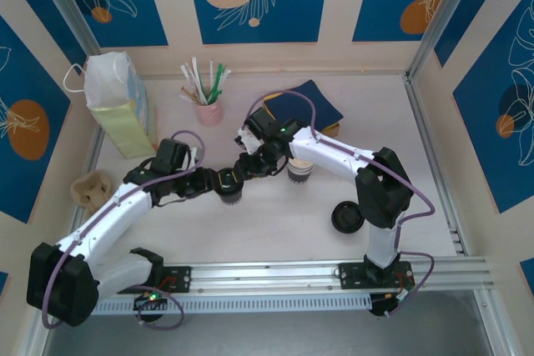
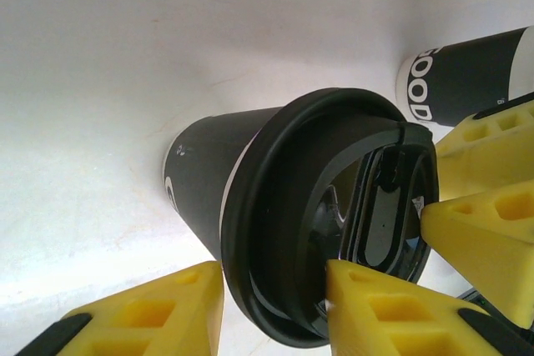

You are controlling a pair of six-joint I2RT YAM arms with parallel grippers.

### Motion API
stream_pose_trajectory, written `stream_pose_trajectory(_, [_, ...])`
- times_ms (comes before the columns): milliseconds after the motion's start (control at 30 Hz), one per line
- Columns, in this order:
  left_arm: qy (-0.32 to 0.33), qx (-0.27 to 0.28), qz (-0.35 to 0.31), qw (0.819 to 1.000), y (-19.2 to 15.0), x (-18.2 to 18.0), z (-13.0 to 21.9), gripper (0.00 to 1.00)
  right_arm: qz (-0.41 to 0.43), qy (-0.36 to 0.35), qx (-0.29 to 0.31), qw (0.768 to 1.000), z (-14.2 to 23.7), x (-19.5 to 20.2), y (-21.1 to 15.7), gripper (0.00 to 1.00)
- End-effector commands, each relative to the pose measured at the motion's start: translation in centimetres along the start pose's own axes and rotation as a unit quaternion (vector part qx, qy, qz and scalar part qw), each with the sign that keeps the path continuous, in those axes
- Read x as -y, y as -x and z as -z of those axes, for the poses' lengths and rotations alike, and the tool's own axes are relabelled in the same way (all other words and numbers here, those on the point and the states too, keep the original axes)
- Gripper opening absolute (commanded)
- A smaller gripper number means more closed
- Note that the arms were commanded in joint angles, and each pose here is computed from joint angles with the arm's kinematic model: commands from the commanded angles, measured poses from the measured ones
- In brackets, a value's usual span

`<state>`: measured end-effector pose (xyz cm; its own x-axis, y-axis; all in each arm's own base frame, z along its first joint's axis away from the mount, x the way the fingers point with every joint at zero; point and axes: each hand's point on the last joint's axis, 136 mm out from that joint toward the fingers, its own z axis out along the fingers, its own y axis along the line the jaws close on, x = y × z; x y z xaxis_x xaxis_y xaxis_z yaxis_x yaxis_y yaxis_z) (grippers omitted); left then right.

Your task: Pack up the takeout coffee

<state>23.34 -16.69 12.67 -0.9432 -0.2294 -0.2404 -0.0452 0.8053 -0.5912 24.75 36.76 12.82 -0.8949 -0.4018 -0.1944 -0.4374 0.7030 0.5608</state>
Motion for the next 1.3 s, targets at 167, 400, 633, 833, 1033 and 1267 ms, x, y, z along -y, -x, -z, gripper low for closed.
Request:
stream_pose_trajectory(167, [0.035, -0.036, 0.015, 0.999, -1.1, -1.1, -0.2, 0.36, -0.016, -0.027, -0.046, 0.998, -2.0, 2.0, -2.4, 0.33])
stream_pose_trajectory(400, [0.055, -0.055, 0.024, 0.997, -2.4, -2.9, -1.5, 0.36, -0.028, -0.039, -0.062, 0.997, -2.7, 3.1, -3.2, 0.32])
stream_pose_trajectory(633, [0.064, -0.048, 0.021, 0.997, -2.0, -2.9, -1.0, 0.36, -0.004, -0.023, -0.039, 0.999, -0.5, 0.9, -1.4, 0.33])
stream_pose_trajectory(833, [0.076, -0.046, 0.020, 0.996, -1.9, -3.1, -0.8, 0.35, 0.007, 0.008, -0.017, 1.000, 1.2, -1.6, -0.1, 0.44])
stream_pose_trajectory(1033, [0.075, -0.046, 0.021, 0.996, -1.8, -3.1, -0.8, 0.35, 0.008, 0.014, -0.020, 1.000, 1.2, -2.0, -0.3, 0.50])
stream_pose_trajectory(1267, [0.072, -0.047, 0.020, 0.996, -1.7, -2.9, -0.8, 0.35, 0.002, 0.001, -0.042, 0.999, -0.6, -1.2, -1.5, 0.55])
